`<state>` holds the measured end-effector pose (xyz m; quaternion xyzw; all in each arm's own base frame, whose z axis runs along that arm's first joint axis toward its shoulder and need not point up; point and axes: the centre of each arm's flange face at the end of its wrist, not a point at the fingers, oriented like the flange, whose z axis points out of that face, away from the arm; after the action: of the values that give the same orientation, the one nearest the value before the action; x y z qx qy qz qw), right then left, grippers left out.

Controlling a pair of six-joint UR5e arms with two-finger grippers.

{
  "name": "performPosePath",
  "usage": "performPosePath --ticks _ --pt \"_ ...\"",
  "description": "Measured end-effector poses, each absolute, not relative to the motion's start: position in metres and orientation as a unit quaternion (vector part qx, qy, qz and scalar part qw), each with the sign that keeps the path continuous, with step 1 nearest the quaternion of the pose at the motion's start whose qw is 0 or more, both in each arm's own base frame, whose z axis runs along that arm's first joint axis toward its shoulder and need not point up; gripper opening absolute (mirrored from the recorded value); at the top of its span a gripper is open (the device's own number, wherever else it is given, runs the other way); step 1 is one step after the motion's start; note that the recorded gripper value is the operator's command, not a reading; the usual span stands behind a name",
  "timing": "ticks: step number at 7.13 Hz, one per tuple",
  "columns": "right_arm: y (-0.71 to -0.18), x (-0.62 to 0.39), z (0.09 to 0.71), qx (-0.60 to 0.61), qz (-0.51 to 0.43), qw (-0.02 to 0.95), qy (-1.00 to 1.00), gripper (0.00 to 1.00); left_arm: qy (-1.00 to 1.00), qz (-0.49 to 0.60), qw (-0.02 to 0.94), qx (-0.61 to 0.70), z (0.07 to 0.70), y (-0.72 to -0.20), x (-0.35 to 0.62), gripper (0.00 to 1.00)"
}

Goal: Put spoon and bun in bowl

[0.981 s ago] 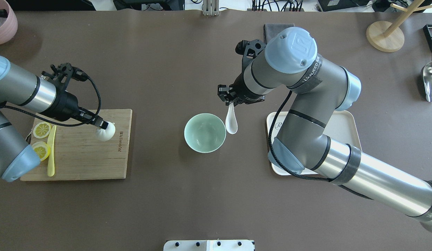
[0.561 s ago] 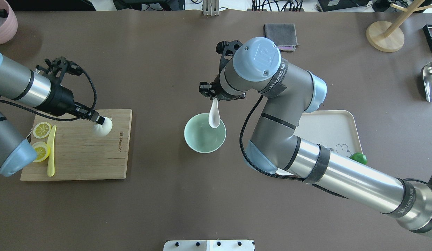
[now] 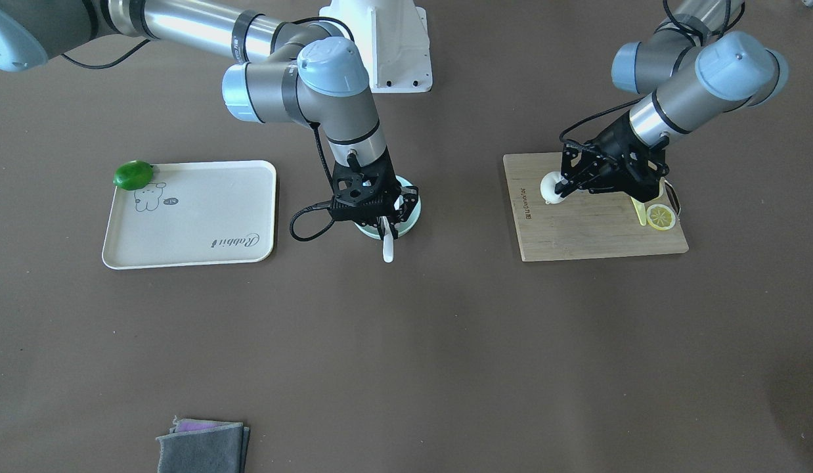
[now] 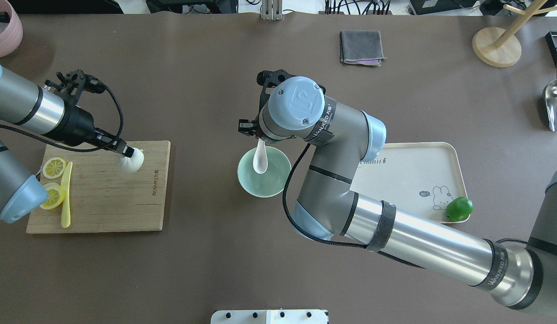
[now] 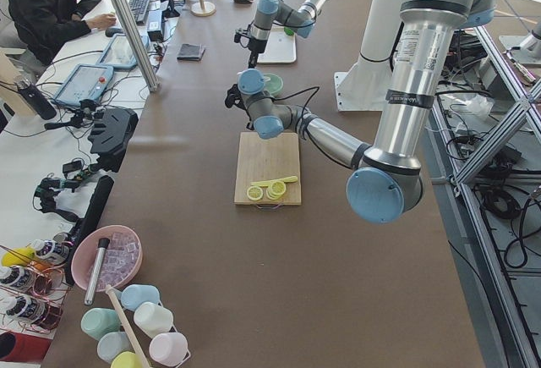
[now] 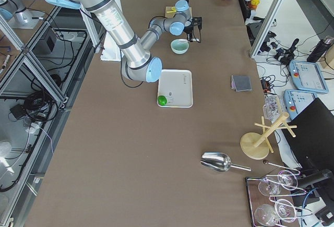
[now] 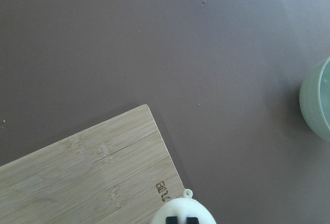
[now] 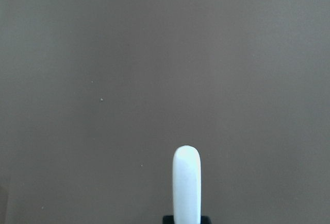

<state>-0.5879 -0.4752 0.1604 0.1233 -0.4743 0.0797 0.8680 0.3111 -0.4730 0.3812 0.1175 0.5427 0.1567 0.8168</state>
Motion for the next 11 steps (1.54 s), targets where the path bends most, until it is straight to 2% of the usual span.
performPosePath --ticks 1,2,5,7,11 --pt "-0.47 -0.593 0.162 0.121 0.077 0.869 -0.474 0.52 0.543 0.154 0.817 0.119 0.379 -0.478 0.312 0.0" --pt "-0.466 -0.595 0.165 0.119 0.074 0.87 -0.472 1.0 0.543 0.153 0.817 0.12 0.377 -0.482 0.313 0.0" --pt "-0.474 -0.58 0.166 0.109 0.074 0.872 -0.471 1.0 0.549 0.146 0.814 0.12 0.363 -0.488 0.318 0.0" --pt "-0.507 -0.516 0.158 0.08 0.073 0.876 -0.469 1.0 0.573 0.117 0.804 0.107 0.316 -0.496 0.34 0.0" --pt "-0.552 -0.365 0.236 0.067 0.028 0.883 -0.464 1.0 0.603 0.086 0.788 0.094 0.213 -0.479 0.461 0.0"
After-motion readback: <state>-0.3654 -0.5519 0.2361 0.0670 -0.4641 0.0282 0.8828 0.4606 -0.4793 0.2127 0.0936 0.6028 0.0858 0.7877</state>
